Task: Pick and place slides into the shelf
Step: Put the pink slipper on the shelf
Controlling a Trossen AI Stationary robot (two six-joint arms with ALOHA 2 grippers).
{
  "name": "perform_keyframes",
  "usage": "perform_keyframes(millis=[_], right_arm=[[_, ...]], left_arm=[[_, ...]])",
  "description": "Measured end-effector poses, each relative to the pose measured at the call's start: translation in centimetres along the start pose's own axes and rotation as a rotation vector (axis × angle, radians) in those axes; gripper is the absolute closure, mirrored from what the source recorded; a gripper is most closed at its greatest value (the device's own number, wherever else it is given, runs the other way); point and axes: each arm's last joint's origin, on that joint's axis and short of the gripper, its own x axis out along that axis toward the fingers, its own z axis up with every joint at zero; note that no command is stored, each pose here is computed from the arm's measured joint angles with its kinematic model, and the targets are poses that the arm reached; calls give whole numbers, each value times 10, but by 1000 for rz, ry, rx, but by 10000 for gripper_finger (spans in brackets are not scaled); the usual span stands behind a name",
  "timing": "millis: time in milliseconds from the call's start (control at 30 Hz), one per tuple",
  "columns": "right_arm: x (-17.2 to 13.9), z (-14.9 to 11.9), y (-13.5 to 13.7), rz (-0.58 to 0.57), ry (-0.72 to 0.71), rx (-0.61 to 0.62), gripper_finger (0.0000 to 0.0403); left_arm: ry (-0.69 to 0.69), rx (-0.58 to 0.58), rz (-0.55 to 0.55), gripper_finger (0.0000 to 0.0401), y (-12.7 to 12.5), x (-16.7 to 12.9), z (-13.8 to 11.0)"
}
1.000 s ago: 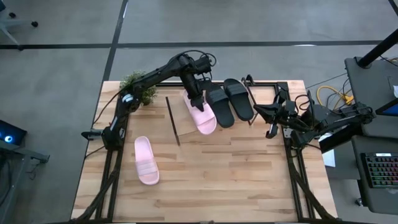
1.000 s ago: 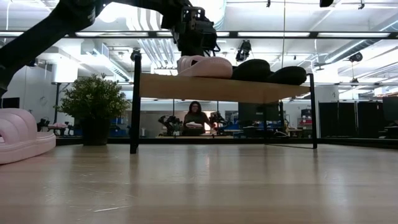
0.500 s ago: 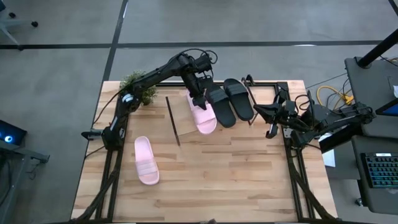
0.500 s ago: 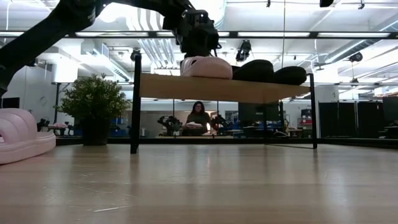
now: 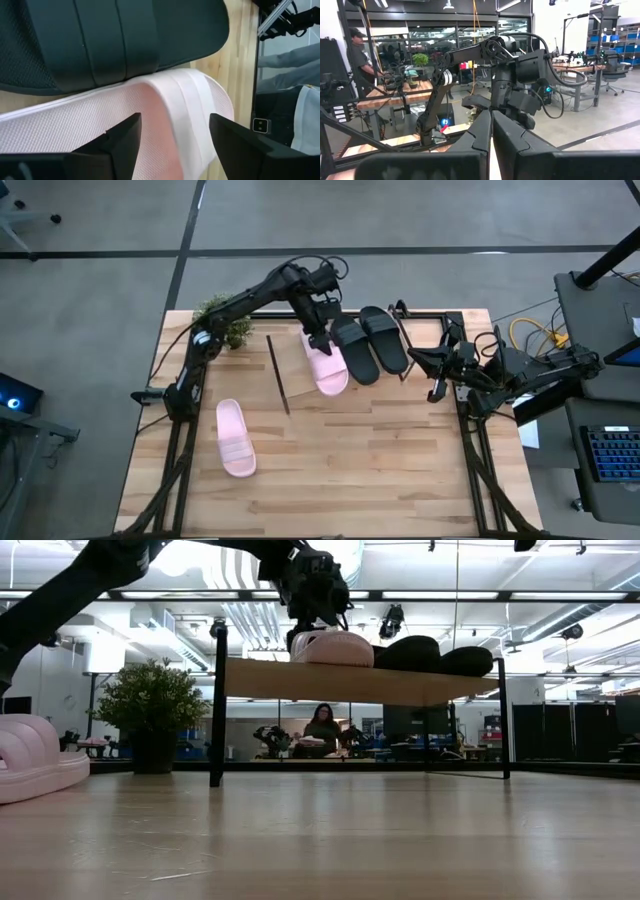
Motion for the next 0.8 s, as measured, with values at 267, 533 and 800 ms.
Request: perform_keyframes(millis=[267,533,800], right_arm=[[0,0,0,0,0,1,394],[0,0,0,0,-1,8,394],[0,0,0,0,-1,9,394]], left_arm=[[-59,42,21,182,-20,-27,-5],[-160,114,54,182,-55,-73,-22],[-282,196,73,182,-97,-125,-53]])
